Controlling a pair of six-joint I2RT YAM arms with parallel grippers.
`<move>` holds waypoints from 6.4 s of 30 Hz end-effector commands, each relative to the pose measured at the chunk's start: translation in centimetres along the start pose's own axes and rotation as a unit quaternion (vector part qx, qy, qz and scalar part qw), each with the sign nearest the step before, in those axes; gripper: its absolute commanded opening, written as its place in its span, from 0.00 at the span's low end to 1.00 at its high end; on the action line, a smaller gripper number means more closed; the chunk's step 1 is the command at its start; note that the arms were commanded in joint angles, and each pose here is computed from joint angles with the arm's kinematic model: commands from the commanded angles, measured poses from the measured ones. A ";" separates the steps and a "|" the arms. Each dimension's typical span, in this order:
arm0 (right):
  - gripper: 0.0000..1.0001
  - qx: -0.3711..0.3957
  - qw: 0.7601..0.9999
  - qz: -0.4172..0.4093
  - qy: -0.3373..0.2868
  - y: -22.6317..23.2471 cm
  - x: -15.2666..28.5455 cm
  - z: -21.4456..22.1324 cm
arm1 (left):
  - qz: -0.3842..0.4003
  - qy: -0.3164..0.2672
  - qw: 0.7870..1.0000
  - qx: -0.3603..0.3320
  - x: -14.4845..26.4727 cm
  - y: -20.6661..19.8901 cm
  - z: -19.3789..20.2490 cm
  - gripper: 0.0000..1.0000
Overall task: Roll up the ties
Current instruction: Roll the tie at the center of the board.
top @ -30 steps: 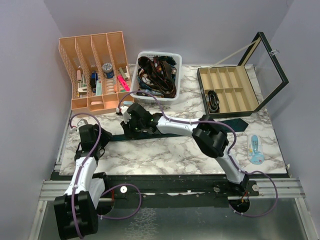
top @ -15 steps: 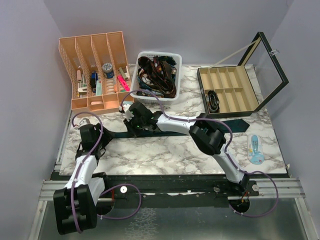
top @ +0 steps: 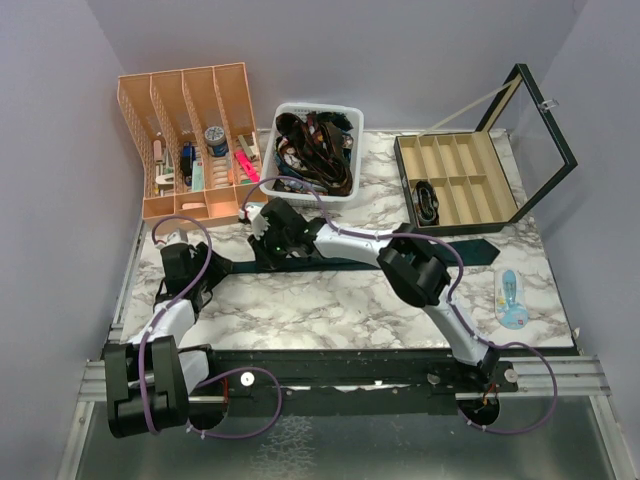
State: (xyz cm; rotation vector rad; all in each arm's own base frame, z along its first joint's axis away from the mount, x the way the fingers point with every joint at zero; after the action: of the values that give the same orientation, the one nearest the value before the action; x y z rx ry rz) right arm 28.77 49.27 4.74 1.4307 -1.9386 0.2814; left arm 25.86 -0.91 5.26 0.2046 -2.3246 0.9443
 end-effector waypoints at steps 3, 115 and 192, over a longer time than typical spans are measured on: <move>0.12 -0.007 0.999 -0.011 0.046 -1.6 -0.8 3.3 | 0.021 -0.011 1.000 -0.015 0.0 -0.5 -0.5 0.52; 0.26 -0.210 0.950 0.221 -0.062 -6.0 14.5 3.8 | 0.203 0.039 0.962 -0.177 -2.8 -16.2 8.5 0.05; 0.50 -0.332 0.940 0.049 -0.067 -7.0 9.8 2.7 | 0.135 0.037 0.987 -0.074 -0.2 -9.3 2.9 0.89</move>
State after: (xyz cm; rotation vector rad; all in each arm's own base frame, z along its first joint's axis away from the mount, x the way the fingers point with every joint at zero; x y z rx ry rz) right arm 32.02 37.20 7.33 0.8984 -1.9520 -0.3941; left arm 28.82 -9.02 9.42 -0.1368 -2.4402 0.8658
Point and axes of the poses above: each gripper's point midway between its finger pads, its own x axis back along the fingers, its own y axis along the line the jaws close on, z = x × y, the point moved 3 cm from there along x, back along the fingers, and after that the axes turned 2 degrees about x, right-handed, at the moved point
